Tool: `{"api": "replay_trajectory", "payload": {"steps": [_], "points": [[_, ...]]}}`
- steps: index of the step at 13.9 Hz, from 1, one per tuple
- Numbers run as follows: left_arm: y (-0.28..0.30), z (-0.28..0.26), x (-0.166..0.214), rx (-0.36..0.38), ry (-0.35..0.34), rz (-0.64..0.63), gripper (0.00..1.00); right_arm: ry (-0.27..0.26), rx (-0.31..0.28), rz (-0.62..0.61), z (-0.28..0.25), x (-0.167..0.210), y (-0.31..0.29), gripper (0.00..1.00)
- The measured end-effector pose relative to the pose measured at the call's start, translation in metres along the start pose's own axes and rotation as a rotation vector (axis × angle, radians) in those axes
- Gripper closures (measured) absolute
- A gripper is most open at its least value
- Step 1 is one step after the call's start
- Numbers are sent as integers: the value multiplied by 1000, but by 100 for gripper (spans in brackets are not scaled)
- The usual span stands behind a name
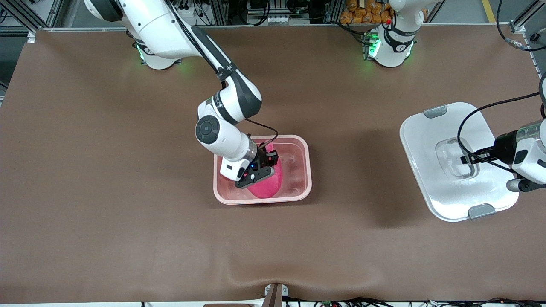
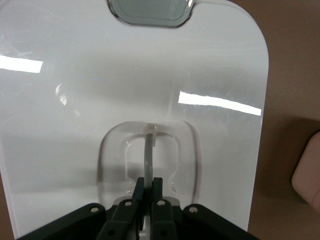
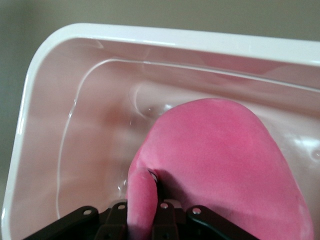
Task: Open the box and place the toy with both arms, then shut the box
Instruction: 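Open the right gripper to release the toy and withdraw it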
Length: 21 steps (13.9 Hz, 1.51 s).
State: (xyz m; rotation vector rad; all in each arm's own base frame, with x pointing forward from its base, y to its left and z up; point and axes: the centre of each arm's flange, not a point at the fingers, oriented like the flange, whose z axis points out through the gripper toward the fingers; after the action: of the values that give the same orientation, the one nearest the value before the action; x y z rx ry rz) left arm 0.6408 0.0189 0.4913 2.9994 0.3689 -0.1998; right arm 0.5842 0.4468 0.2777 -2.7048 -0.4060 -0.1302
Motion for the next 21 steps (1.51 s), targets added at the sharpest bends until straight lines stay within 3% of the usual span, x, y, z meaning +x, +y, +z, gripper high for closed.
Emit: {"api": "replay_trajectory", "payload": {"steps": [5,6,14,21], "points": [[0,0,0,0,1,4,93,69,-10,9,32,-4,-6,89],[0,0,0,0,1,5,93,74,-9,8,35,-3,-7,85],[-3,-2,1,-2,5,22,93,102,-7,-16,44,-7,-22,2],[-6,-3,2,-2,6,18,93,118,-2,-17,40,-2,-24,0]]}}
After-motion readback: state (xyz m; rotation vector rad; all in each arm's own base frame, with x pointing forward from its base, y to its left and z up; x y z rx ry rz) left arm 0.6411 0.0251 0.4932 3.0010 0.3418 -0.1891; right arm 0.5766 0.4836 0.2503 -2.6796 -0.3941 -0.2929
